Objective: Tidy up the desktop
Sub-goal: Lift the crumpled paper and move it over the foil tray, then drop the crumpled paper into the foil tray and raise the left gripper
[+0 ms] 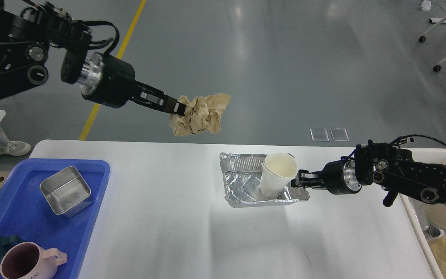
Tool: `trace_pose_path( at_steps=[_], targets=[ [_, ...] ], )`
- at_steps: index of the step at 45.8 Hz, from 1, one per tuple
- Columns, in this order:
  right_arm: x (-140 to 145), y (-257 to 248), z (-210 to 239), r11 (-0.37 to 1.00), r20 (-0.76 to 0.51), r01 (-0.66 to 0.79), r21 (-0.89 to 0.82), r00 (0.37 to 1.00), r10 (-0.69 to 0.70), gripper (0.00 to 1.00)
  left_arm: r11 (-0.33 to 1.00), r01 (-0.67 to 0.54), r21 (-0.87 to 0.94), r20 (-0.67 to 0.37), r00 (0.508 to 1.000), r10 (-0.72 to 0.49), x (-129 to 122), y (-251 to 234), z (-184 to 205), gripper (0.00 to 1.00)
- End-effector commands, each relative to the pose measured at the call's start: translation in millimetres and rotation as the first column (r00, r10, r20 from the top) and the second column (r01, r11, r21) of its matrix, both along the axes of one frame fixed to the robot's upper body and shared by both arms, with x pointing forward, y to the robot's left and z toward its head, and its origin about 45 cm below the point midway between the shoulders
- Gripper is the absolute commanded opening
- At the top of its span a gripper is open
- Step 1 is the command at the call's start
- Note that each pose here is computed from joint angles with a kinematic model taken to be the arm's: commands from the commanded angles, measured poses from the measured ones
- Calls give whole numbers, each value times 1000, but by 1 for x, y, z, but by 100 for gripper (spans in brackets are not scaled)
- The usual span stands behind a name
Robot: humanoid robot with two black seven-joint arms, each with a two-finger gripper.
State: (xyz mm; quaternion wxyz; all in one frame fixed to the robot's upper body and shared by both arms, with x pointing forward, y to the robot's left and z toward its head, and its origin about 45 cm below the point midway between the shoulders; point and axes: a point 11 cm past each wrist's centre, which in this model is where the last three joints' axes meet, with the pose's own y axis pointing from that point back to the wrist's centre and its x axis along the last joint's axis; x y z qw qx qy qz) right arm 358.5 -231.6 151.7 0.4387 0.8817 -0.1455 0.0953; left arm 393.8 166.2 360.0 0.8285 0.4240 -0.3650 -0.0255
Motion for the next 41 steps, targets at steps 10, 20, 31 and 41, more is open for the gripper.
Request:
trace_pose_path(
  at_steps=[10,20,31,41],
  targets=[
    [1,3,2,1000,5,-4,6,1000,4,0,997,78,1,-46,996,-78,-10,-50,-49,6],
    [2,4,4,1000,1,4,19,1000,-4,0,996,88,12,-67,994,-87,-8,-69,-70,6],
    [5,7,10,999,4,10,42,1000,-10,0,999,44,20,-105,994,-42,-5,-69,-104,7],
    [6,7,11,999,7,10,43,1000,-10,0,999,44,-10,-82,996,-45,-3,-83,-108,19]
  ],
)
